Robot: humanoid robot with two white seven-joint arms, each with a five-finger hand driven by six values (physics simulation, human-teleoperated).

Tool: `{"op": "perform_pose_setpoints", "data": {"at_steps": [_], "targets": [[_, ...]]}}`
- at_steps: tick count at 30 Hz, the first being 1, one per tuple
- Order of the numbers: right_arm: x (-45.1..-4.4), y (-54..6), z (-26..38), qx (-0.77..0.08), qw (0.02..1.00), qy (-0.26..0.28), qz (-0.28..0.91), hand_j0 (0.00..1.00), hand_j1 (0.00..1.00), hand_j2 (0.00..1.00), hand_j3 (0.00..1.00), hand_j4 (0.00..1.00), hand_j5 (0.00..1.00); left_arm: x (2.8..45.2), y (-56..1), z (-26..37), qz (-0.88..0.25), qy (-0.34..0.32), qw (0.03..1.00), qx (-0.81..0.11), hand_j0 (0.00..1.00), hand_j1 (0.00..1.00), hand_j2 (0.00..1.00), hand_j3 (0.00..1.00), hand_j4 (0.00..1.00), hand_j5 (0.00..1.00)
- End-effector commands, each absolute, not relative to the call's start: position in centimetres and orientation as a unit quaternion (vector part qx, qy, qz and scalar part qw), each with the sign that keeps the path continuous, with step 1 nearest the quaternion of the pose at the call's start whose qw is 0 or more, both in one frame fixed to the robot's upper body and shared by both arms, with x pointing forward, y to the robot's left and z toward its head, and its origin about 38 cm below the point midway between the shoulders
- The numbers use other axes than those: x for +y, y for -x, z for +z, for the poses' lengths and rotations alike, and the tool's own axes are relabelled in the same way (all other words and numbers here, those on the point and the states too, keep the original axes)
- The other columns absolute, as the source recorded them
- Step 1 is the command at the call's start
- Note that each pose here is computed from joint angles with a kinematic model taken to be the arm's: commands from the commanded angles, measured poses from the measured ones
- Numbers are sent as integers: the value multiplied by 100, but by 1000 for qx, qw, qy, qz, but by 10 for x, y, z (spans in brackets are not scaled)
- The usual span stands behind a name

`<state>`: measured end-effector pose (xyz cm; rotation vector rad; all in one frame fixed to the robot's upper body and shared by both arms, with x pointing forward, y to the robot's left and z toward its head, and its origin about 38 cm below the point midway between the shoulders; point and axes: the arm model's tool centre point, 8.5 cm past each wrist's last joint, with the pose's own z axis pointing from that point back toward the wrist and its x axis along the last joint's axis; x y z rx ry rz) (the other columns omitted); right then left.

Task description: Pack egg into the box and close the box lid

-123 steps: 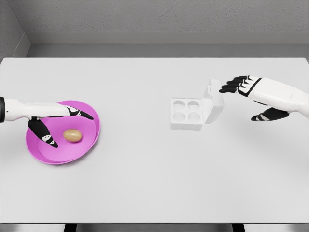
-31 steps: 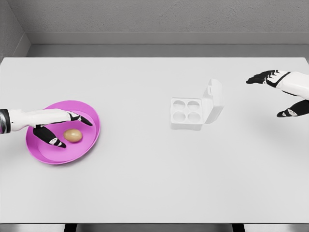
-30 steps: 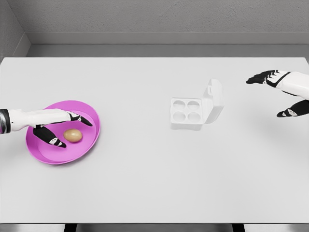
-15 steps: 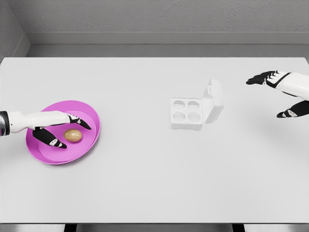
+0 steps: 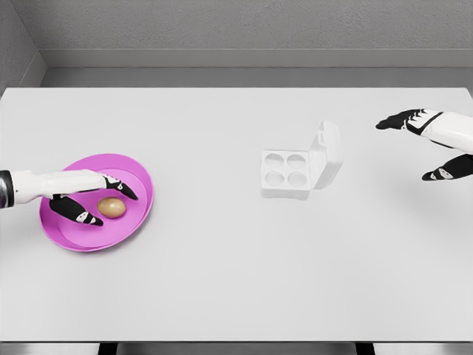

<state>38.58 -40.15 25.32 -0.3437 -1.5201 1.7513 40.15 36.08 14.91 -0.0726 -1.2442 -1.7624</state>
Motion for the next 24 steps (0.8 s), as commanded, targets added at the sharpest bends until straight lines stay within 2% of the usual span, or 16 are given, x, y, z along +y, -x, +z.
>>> {"op": "perform_pose_setpoints", "data": {"at_steps": [1,21,24], "targets": [[-402,-386,254,-599,390,134,686,100,100,100,100,100,100,361,-403,152,-716,28,473,-512,76,76,76,76,76,76],[-404,-386,253,-599,393,136,684,100,100,100,100,100,100,359,-402,152,-717,31,471,-513,73,73,73,73,73,73],[-406,-387,253,-598,395,136,684,100,100,100,100,100,100,359,-402,152,-717,31,471,-513,70,70,70,70,70,70]]}}
